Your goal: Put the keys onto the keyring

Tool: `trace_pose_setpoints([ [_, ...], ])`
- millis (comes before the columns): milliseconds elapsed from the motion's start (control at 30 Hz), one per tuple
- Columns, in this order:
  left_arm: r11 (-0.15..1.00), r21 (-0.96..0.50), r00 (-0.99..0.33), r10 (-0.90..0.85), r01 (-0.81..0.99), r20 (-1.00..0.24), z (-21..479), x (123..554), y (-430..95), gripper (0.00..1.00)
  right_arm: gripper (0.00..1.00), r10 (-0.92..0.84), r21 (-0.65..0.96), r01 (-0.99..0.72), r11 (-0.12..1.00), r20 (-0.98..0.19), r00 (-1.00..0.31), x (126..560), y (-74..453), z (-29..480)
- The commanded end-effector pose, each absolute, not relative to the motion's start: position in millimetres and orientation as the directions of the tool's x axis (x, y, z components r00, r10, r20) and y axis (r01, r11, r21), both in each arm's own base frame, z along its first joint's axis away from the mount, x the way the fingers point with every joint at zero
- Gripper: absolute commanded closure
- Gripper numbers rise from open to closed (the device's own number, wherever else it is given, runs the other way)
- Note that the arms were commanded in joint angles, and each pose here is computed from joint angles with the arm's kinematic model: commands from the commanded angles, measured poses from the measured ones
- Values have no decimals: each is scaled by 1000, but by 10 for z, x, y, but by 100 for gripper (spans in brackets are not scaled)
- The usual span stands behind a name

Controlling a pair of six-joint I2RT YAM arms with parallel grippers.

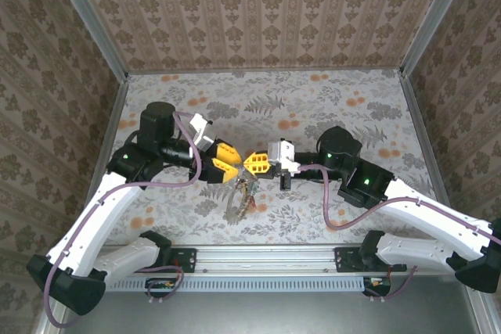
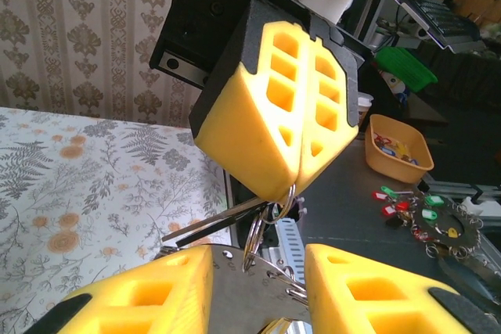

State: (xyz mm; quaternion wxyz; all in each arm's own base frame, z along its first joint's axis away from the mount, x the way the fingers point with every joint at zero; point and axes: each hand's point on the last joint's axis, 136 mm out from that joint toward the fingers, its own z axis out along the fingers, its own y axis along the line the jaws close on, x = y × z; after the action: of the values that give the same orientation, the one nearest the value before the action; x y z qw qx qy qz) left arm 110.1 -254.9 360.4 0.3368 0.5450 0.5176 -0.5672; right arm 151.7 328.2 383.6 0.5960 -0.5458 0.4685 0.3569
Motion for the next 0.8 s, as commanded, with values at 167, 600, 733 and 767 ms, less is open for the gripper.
trace_pose_setpoints([
  [167,-267,-190,-145,181,945,-973,3657,1061,-2591,65,100,6,-356,-920,163,-932,361,1431,3197,4197],
  [600,-281,-197,-148,188,939,-971,3634,1053,-2625,90,100,6,-356,-920,164,-932,362,1438,3200,4196],
  [733,-289,-195,-145,186,937,-972,3638,1035,-2626,100,100,4,-355,-920,164,-933,360,1443,3203,4188],
  [767,-290,-195,-145,185,937,-972,3636,1032,-2628,100,100,4,-356,-920,164,-932,361,1443,3203,4189],
])
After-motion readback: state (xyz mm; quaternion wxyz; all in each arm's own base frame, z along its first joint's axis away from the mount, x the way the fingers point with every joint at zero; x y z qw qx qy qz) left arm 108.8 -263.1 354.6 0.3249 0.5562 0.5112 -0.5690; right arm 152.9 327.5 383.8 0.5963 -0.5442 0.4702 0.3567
